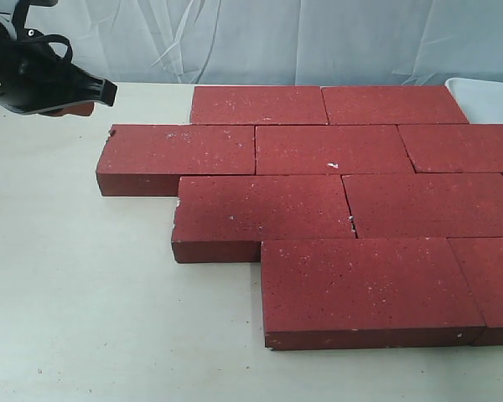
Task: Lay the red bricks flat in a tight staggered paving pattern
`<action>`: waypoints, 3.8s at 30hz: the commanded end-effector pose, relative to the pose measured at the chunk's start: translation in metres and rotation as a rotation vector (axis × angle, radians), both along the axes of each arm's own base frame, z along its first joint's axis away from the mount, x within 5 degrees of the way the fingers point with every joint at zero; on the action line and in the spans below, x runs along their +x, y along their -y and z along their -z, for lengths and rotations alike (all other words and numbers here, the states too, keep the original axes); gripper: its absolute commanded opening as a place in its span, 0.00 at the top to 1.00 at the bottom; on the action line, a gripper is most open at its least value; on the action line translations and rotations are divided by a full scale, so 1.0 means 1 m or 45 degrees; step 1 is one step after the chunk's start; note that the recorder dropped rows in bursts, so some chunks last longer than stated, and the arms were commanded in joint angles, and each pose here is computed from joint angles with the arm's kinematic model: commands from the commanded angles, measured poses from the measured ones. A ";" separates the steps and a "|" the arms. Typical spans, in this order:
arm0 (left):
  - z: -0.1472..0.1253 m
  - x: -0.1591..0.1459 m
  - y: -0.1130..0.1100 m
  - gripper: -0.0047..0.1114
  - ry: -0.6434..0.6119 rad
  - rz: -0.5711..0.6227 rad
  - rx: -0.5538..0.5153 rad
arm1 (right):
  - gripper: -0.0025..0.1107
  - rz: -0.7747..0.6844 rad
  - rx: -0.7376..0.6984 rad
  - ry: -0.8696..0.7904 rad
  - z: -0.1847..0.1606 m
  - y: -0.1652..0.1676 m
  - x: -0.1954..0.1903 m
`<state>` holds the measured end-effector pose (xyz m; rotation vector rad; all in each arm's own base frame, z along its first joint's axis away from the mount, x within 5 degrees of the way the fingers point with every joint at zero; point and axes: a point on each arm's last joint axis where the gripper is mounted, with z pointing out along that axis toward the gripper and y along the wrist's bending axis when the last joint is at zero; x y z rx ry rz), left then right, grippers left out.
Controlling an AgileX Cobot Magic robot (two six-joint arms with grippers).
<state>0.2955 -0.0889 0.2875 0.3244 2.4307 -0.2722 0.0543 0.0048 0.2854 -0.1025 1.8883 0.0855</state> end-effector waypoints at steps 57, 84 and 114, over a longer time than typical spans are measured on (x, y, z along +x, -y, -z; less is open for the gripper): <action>-0.007 -0.009 -0.001 0.96 -0.006 0.014 0.001 | 0.99 0.211 0.106 0.064 0.104 0.006 -0.001; -0.059 -0.178 -0.044 0.96 0.284 0.067 -0.047 | 0.99 0.210 0.116 0.063 0.104 0.006 -0.001; -0.002 -0.237 -0.079 0.96 0.688 -0.278 -0.031 | 0.99 0.210 0.121 0.063 0.104 0.006 -0.001</action>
